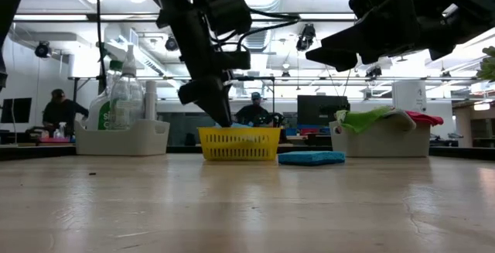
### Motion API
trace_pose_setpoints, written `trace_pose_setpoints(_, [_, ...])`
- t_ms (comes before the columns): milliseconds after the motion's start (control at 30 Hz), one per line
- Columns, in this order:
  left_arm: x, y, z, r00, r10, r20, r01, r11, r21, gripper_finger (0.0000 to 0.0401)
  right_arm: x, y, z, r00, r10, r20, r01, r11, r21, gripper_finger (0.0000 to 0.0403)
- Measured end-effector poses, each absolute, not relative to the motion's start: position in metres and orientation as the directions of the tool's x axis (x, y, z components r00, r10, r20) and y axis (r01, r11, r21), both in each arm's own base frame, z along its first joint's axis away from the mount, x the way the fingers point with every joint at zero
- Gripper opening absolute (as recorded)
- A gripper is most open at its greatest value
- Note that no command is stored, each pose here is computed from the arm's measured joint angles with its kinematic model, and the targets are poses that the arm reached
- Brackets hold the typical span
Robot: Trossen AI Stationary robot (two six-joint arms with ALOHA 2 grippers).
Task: Pick & Place Kitchen Items
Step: Put the blue sponge into the yellow bin
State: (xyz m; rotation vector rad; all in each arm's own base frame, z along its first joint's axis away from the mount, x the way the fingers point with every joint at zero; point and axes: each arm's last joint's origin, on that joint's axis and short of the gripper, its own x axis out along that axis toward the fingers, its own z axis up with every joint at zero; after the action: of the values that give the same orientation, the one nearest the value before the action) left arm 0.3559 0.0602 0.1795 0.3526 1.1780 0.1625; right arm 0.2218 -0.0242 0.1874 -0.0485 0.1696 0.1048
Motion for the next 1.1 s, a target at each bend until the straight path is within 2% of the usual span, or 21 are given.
trace_pose_setpoints(200, [0.361, 0.061, 0.192, 0.399, 0.31, -0.863, 0.052, 0.932, 0.358, 0.0223, 0.222, -0.024, 0.187, 0.98, 0.1, -0.171, -0.108, 0.993, -0.039, 0.0325])
trace_pose_setpoints(367, [0.364, 0.06, 0.209, 0.48, 0.286, -0.829, 0.041, 0.937, 0.347, 0.0269, 0.222, -0.024, 0.186, 0.978, 0.1, -0.182, -0.107, 0.994, -0.025, 0.0325])
trace_pose_setpoints(533, [0.36, 0.053, 0.215, 0.642, 0.124, -0.757, 0.085, 0.969, 0.232, 0.0268, 0.22, -0.024, 0.178, 0.955, 0.094, -0.282, -0.095, 0.995, 0.012, 0.0325])
trace_pose_setpoints(767, [0.336, 0.044, 0.216, 0.859, -0.047, -0.51, 0.135, 0.981, 0.138, 0.0228, 0.224, -0.025, 0.172, 0.907, 0.097, -0.409, -0.089, 0.995, 0.039, 0.0325])
trace_pose_setpoints(933, [0.3, 0.038, 0.222, 0.944, -0.057, -0.326, 0.105, 0.986, 0.132, 0.0206, 0.238, -0.027, 0.163, 0.839, 0.104, -0.534, -0.094, 0.994, 0.047, 0.0325])
trace_pose_setpoints(1100, [0.265, 0.034, 0.227, 0.985, -0.024, -0.171, 0.046, 0.991, 0.128, 0.0201, 0.259, -0.029, 0.15, 0.749, 0.118, -0.652, -0.116, 0.992, 0.046, 0.0325])
